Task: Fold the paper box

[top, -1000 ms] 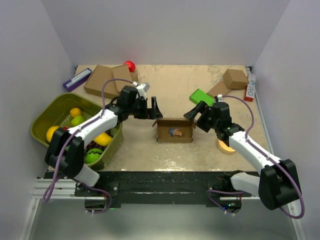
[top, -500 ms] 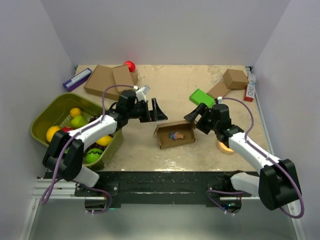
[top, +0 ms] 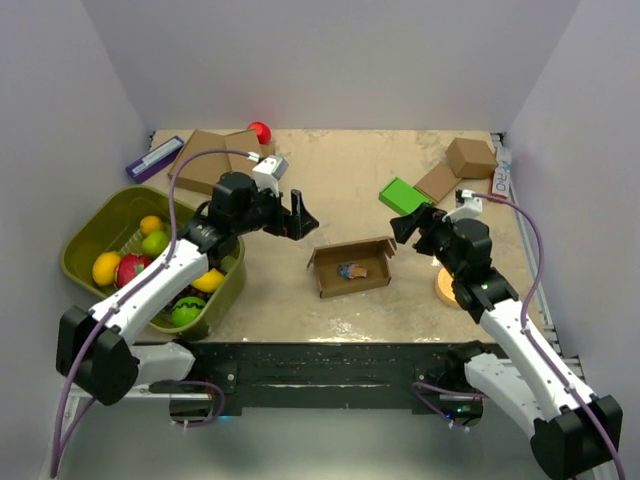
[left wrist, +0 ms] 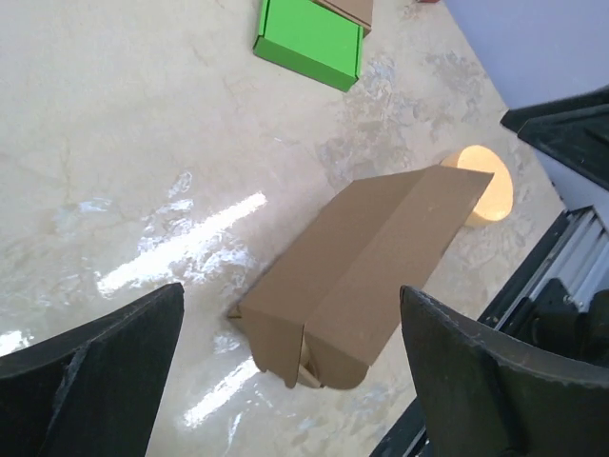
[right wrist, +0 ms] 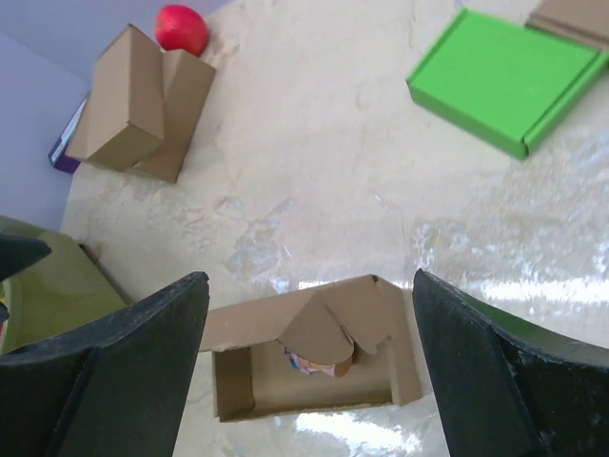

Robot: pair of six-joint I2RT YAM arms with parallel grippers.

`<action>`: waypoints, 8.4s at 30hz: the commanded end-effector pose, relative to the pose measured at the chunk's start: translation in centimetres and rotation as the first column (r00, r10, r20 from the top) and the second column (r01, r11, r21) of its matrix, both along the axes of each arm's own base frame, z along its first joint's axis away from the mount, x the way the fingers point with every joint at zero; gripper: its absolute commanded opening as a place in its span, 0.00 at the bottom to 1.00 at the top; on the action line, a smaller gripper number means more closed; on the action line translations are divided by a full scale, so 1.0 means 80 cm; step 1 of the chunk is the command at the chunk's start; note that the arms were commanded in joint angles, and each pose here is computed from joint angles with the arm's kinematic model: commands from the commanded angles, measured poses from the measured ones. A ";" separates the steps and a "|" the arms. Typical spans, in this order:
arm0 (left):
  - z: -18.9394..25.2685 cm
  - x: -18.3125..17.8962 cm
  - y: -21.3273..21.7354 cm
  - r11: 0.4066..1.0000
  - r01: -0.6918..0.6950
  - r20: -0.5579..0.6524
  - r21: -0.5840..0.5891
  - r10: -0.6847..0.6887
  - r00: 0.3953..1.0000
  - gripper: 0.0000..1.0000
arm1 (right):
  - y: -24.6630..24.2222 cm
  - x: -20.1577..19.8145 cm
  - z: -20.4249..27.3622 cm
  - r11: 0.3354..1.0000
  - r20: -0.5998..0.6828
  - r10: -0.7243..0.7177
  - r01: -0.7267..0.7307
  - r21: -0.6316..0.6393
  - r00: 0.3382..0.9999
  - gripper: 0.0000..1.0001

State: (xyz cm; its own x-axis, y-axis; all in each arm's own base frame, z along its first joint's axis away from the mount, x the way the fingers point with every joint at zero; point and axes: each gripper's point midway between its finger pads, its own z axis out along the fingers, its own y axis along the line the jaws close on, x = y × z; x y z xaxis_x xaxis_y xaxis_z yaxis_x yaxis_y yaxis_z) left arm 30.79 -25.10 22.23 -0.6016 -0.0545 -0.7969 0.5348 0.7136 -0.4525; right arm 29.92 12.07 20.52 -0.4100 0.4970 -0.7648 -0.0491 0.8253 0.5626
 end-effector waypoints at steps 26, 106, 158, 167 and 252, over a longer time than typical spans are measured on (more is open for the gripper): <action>-0.103 -0.057 -0.008 0.934 -0.030 0.059 0.357 0.010 0.998 0.85 | 0.033 0.010 -0.067 0.921 0.014 0.195 -0.178 -0.347 0.981 0.79; -0.194 -0.034 0.016 0.851 -0.284 0.238 0.442 0.194 0.952 0.00 | 0.086 -0.057 -0.084 0.962 -0.095 -0.014 -0.012 -0.271 0.995 0.88; -0.056 0.004 -0.025 0.982 -0.071 0.102 0.175 0.053 0.993 0.96 | 0.120 -0.032 -0.108 0.970 -0.261 0.068 -0.126 -0.209 0.963 0.91; -0.056 0.025 -0.009 0.996 -0.049 0.026 0.077 0.047 0.999 1.00 | 0.104 -0.035 -0.148 0.986 -0.304 0.163 -0.166 0.018 0.938 0.85; -0.142 -0.021 -0.059 0.940 0.130 -0.509 -0.314 -0.283 0.813 0.27 | 0.209 -0.099 -0.042 0.642 0.076 0.502 -0.313 -0.700 0.861 0.97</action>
